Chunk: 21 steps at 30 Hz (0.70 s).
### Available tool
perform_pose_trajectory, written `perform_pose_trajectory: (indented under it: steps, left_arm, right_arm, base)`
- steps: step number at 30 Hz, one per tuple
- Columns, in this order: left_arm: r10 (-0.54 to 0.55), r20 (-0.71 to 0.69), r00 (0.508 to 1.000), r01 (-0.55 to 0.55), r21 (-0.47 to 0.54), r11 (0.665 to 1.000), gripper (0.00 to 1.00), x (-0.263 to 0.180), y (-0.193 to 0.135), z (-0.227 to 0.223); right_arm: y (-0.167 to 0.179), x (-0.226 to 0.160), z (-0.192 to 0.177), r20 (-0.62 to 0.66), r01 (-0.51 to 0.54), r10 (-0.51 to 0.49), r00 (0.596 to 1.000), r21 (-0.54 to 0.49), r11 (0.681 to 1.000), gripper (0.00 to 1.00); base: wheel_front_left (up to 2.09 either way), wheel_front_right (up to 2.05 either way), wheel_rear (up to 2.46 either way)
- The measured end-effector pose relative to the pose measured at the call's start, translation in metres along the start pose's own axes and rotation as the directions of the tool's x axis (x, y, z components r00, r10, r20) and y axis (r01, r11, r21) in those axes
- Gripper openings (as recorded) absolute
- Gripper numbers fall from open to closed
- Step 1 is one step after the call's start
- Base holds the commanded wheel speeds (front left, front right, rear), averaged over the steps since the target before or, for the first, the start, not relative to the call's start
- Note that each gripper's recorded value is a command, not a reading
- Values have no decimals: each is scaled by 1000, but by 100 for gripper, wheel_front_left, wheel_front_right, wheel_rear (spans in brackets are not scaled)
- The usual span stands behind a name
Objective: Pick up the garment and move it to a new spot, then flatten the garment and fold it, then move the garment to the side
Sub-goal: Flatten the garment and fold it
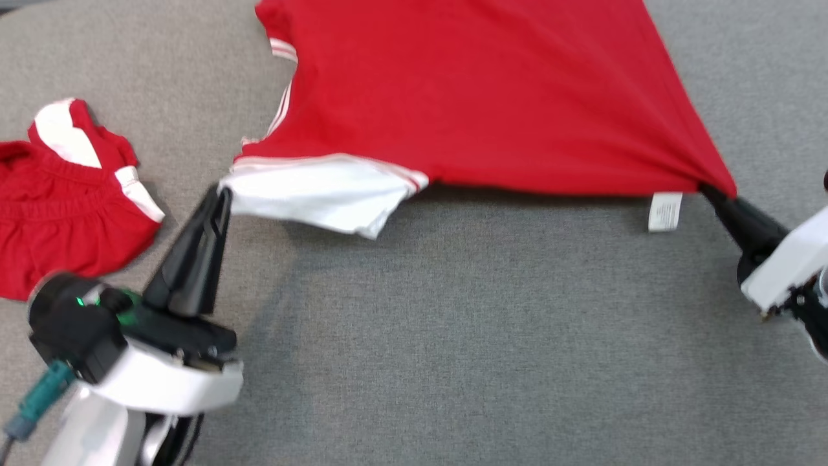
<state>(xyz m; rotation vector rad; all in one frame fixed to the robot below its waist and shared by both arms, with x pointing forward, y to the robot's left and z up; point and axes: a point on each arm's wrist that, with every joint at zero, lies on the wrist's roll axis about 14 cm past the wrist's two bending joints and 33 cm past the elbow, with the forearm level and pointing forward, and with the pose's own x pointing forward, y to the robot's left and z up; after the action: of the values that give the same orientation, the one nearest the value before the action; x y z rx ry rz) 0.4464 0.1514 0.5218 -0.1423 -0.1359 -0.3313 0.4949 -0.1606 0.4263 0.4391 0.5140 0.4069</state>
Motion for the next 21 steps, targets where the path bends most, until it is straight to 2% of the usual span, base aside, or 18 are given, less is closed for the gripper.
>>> perform_pose_trajectory:
  steps: [9, 19, 21]
  left_arm:
    - [75, -90, 993, -75, 1, 997, 0, -75, -19, -8]
    - [88, -186, 979, -97, -40, 994, 0, -137, -47, -15]
    - [86, -191, 978, -96, -44, 994, 0, -144, -51, -12]
  right_arm:
    - [9, -73, -44, -49, 25, -22, 999, 73, 997, 0]
    - [17, -131, -86, -115, 46, -30, 993, 134, 990, 0]
    - [21, -138, -89, -115, 45, -25, 993, 178, 983, 0]
  base:
    - [0, 0, 0]
    - [0, 0, 0]
    - [0, 0, 0]
